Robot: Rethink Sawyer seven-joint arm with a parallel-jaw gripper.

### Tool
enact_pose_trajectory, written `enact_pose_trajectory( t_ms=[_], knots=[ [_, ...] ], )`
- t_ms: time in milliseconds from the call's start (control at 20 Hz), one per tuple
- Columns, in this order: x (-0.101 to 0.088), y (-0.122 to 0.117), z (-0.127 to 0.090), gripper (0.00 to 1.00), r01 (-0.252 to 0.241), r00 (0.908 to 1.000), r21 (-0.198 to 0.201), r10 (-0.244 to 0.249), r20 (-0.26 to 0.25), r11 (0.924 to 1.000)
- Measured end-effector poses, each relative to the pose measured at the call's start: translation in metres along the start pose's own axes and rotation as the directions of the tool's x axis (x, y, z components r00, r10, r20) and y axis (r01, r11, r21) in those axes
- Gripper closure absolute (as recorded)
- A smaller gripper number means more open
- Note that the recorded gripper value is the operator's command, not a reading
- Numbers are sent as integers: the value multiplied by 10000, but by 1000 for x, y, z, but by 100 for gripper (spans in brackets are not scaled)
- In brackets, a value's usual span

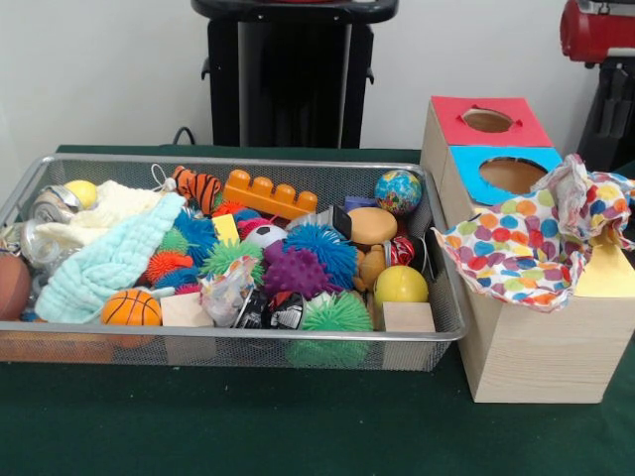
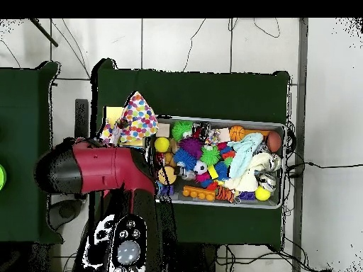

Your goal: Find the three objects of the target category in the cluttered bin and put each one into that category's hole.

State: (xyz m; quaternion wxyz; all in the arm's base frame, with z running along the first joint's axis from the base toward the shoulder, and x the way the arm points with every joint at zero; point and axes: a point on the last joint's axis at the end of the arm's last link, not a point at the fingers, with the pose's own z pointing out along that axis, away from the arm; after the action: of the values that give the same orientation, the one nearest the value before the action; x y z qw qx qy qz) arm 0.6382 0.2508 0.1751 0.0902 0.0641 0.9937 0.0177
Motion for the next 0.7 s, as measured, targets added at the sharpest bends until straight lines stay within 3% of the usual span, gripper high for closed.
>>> enact_pose_trajectory(
  t_ms=[400, 700],
  knots=[
    [-2, 0, 9, 100, 25, 9999, 6, -26, 119, 10000],
    [-5, -3, 28, 100, 6, 9993, 25, -7, 365, 10000]
  ],
)
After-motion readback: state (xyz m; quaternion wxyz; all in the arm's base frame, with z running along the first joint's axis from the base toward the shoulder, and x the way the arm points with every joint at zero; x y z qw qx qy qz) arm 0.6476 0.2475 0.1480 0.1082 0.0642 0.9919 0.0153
